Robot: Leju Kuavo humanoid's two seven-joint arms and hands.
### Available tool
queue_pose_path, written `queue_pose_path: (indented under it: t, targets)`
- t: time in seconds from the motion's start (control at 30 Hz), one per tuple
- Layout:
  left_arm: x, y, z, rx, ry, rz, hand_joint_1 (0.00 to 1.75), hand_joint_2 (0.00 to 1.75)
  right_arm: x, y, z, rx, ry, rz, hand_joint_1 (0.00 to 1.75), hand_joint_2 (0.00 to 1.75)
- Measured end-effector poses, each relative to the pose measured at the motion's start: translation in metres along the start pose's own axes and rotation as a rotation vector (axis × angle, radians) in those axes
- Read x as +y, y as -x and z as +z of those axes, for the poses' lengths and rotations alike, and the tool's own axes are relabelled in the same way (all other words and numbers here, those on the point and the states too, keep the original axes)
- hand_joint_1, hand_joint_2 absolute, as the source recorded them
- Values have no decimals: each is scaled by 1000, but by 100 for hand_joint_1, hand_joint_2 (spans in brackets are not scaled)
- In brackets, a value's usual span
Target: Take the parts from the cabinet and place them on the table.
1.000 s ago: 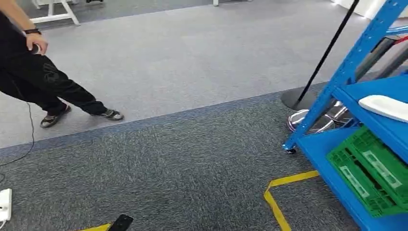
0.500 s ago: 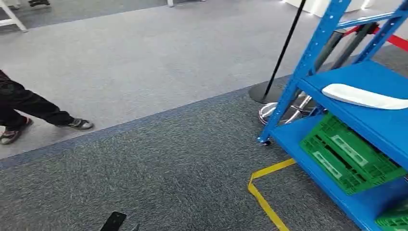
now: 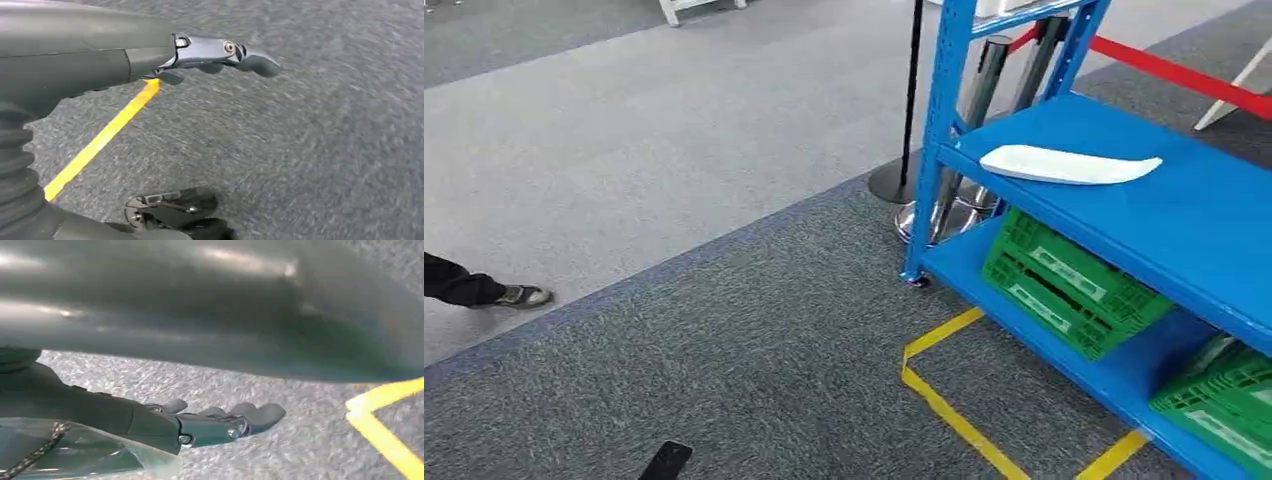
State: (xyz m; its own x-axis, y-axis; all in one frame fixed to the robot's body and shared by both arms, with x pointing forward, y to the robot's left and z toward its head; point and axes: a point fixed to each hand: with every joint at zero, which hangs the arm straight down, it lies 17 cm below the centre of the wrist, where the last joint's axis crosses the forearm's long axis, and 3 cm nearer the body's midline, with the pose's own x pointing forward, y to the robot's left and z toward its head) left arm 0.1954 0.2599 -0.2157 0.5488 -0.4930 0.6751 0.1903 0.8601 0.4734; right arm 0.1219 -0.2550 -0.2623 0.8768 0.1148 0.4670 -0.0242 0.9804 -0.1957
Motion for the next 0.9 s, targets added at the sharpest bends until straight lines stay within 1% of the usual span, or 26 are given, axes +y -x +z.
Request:
queue_pose_path:
  t: [0.3,0.43,0.57,0.9]
  targets:
    - [1,5,1,15,5,-5,0,175,3,0,0,0,-2,-1,0,0]
    - [-1,2,0,11,9,-6,0,175,2,7,3,11,-1,-1,0,0]
    - [-5,6,4,20,17,-7,0,175,2,2,1,5,-2,-2,0,0]
    - [-5,2,1,17,17,-6,0,175,0,7,1,17,-2,1,0,0]
